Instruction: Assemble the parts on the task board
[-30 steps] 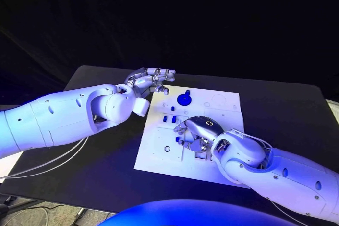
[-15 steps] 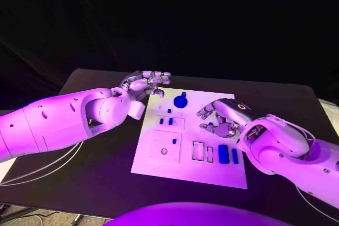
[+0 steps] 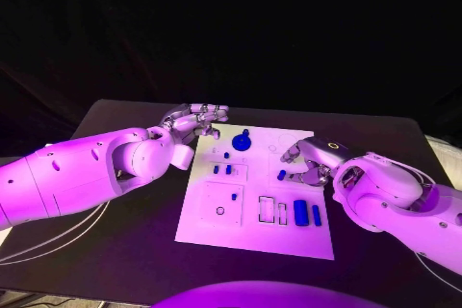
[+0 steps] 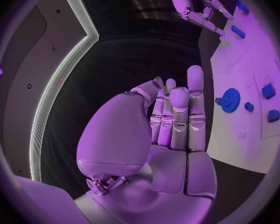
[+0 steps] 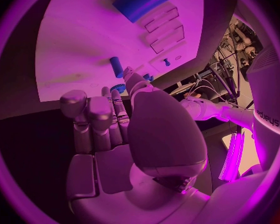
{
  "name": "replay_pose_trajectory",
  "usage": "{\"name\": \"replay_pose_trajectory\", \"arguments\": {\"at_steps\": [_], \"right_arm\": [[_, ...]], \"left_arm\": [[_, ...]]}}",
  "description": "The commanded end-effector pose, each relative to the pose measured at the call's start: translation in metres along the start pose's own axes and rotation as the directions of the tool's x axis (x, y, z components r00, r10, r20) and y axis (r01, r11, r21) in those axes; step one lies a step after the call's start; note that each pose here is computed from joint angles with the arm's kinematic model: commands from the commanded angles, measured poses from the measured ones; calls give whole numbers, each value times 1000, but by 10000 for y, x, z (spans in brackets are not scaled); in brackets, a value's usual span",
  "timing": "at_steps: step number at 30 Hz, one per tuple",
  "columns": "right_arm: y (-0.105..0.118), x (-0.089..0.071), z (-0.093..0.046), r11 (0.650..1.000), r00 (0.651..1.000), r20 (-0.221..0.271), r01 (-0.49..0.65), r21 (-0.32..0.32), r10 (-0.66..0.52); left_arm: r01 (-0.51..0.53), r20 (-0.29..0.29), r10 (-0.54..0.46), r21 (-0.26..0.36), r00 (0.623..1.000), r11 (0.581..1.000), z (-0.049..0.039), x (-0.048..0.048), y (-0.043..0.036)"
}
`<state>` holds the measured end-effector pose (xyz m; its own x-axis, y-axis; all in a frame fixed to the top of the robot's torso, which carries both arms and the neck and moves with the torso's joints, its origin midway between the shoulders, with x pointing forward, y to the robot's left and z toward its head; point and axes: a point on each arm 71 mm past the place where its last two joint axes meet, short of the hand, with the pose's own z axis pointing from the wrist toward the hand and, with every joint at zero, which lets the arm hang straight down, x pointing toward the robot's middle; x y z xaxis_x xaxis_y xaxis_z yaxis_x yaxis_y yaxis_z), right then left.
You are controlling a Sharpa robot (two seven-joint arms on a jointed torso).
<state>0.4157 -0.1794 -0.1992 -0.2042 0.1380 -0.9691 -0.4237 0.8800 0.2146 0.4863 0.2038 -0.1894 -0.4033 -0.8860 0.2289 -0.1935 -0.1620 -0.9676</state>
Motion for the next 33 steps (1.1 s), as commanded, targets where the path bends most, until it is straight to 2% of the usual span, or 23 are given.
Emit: {"name": "replay_pose_trajectory", "arguments": {"at_steps": [1, 18, 33], "right_arm": [[29, 53, 10, 998, 997, -52, 63, 2, -62], [109, 152, 106, 998, 995, -74, 62, -32, -65], [83, 195, 149, 993, 992, -45, 114, -20, -115]], "left_arm": [[10, -18, -10, 6, 1000, 1000, 1, 19, 2], [12, -17, -12, 0, 1000, 1000, 4, 28, 33], [13, -20, -13, -1, 1000, 1000, 2, 28, 34]]}}
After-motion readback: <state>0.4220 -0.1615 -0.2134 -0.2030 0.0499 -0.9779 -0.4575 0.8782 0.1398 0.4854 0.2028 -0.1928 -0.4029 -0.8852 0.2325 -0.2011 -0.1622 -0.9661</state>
